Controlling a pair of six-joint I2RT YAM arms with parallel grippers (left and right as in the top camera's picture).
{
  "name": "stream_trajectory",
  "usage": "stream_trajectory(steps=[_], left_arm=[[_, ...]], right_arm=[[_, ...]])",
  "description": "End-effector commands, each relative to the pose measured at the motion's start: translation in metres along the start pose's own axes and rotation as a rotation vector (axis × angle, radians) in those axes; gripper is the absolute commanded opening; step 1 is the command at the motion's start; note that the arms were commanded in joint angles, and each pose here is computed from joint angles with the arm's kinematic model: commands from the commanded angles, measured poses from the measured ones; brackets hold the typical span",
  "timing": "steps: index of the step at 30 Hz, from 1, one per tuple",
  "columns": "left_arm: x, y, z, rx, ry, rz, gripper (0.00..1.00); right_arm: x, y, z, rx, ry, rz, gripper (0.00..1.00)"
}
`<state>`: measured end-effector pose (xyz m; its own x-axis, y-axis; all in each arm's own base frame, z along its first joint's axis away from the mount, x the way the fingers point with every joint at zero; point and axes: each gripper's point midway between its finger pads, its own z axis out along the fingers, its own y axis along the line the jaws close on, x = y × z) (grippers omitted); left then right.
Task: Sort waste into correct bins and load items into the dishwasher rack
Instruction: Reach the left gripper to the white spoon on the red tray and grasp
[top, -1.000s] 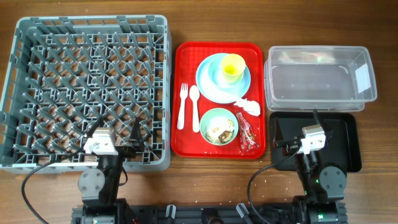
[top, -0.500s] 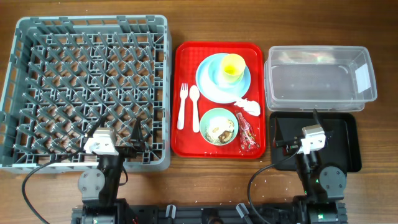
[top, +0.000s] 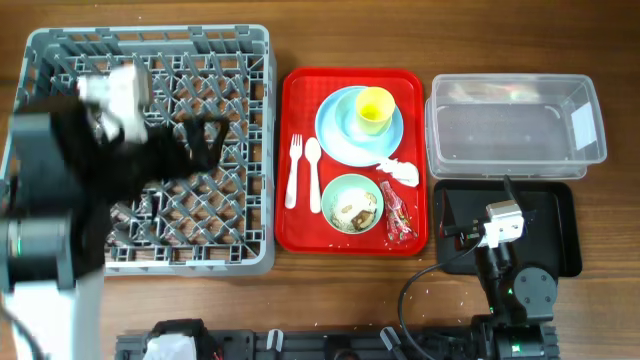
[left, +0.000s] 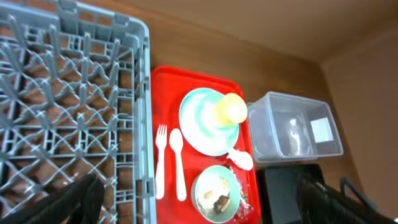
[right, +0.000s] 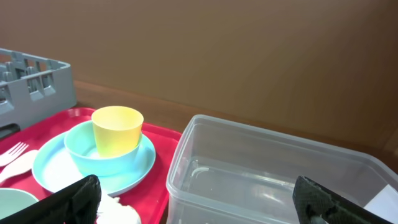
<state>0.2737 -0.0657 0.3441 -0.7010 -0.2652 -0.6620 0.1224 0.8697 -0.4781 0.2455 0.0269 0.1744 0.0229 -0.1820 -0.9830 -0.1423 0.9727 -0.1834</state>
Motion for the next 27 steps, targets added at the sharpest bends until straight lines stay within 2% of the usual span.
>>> stream_trajectory(steps=[1, 2, 3, 6, 9, 10, 15, 18, 20, 23, 27], left_arm=[[-0.001, -0.008, 0.038, 0.105, 0.187, -0.131, 0.9], [0.008, -0.006, 0.045, 0.109, 0.244, -0.163, 0.43], [0.042, 0.001, 0.061, 0.068, 0.425, -0.238, 0.04], [0.08, 0.01, 0.08, -0.051, 0.547, -0.178, 0.04], [0.121, 0.025, 0.107, -0.272, 0.576, -0.172, 0.04], [0.135, 0.021, 0.123, -0.291, 0.56, -0.144, 0.04], [0.161, -0.005, 0.182, -0.224, 0.44, 0.04, 0.12], [0.176, -0.013, 0.215, -0.21, 0.448, 0.083, 0.16], [0.185, -0.004, 0.236, -0.248, 0.457, 0.096, 0.21], [0.197, 0.022, 0.263, -0.352, 0.457, 0.122, 0.22], [0.202, 0.03, 0.272, -0.379, 0.46, 0.129, 0.21]], right_arm=[[-0.002, 0.0, 0.0, 0.001, -0.011, -0.001, 1.0], [-0.002, 0.0, 0.0, 0.001, -0.011, 0.0, 1.0], [-0.002, 0.0, 0.0, 0.001, -0.011, 0.0, 1.0], [-0.002, 0.0, 0.0, 0.001, -0.011, -0.001, 1.0], [-0.002, 0.0, 0.0, 0.001, -0.011, -0.001, 1.0], [-0.002, 0.0, 0.0, 0.001, -0.011, -0.001, 1.0], [-0.002, 0.0, 0.0, 0.001, -0.011, -0.001, 1.0], [-0.002, 0.0, 0.0, 0.001, -0.011, 0.0, 1.0], [-0.002, 0.0, 0.0, 0.001, -0.011, 0.0, 1.0], [-0.002, 0.0, 0.0, 0.001, -0.011, -0.001, 1.0], [-0.002, 0.0, 0.0, 0.001, -0.011, -0.001, 1.0]])
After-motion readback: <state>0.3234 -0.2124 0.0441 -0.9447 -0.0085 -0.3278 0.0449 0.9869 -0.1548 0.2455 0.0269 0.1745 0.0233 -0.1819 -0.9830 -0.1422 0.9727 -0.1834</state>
